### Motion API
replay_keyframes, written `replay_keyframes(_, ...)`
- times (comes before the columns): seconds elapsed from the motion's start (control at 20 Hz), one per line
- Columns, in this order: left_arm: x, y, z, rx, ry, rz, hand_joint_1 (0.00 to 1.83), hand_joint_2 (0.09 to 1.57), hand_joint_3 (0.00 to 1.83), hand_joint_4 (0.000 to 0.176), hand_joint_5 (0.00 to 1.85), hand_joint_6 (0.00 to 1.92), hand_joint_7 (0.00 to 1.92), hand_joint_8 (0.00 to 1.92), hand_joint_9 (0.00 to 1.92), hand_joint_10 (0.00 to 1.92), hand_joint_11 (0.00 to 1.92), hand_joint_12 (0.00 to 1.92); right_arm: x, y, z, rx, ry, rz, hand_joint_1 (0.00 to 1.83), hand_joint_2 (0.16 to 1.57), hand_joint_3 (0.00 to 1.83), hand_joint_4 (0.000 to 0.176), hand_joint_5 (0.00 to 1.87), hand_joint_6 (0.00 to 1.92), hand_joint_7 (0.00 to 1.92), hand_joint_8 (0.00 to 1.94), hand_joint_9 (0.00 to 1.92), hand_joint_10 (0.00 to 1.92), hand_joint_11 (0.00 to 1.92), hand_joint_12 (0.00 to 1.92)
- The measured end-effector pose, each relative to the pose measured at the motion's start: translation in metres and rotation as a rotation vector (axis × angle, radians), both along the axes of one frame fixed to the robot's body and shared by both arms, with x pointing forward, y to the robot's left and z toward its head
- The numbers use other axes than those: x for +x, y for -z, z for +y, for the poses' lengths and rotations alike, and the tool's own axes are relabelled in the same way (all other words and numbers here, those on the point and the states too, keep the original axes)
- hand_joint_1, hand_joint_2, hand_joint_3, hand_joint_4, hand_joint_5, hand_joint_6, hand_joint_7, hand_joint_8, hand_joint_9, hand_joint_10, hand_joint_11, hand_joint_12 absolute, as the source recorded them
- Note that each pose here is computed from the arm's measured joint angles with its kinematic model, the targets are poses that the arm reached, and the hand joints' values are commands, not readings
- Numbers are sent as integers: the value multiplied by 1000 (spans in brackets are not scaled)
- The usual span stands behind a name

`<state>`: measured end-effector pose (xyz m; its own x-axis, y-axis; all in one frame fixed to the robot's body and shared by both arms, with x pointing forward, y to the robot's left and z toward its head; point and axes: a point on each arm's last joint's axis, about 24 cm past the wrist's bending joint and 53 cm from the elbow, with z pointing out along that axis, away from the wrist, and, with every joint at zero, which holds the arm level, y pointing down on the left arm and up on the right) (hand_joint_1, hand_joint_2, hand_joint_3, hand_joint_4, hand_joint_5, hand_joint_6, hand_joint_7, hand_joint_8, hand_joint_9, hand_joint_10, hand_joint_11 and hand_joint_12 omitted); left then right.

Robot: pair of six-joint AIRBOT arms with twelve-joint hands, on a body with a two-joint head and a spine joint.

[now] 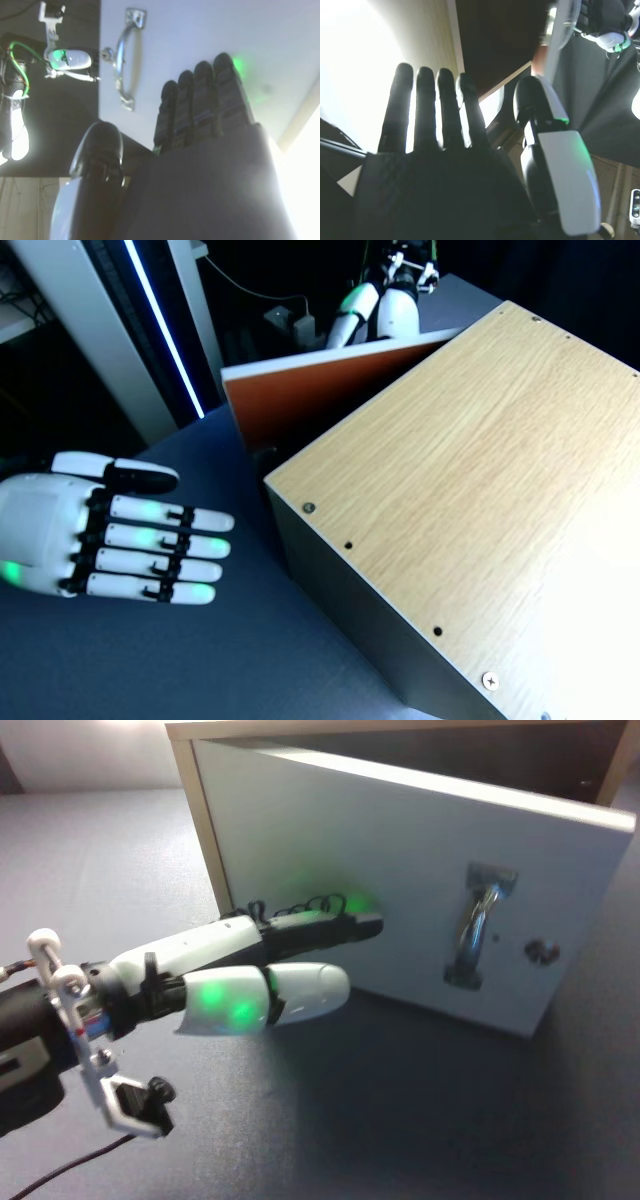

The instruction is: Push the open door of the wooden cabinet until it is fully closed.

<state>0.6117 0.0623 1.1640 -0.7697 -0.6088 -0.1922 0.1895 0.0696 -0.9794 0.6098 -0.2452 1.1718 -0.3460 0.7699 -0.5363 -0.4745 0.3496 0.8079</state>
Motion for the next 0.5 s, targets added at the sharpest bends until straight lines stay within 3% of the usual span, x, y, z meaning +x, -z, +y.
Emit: replay_keyframes(0.5,33,-11,5,-69,-78,17,0,1455,0,0,113,0,114,0,136,1,207,66,0,1,1,5,-2,3,422,1368,2,0,247,3,227,3,208,4,189,36)
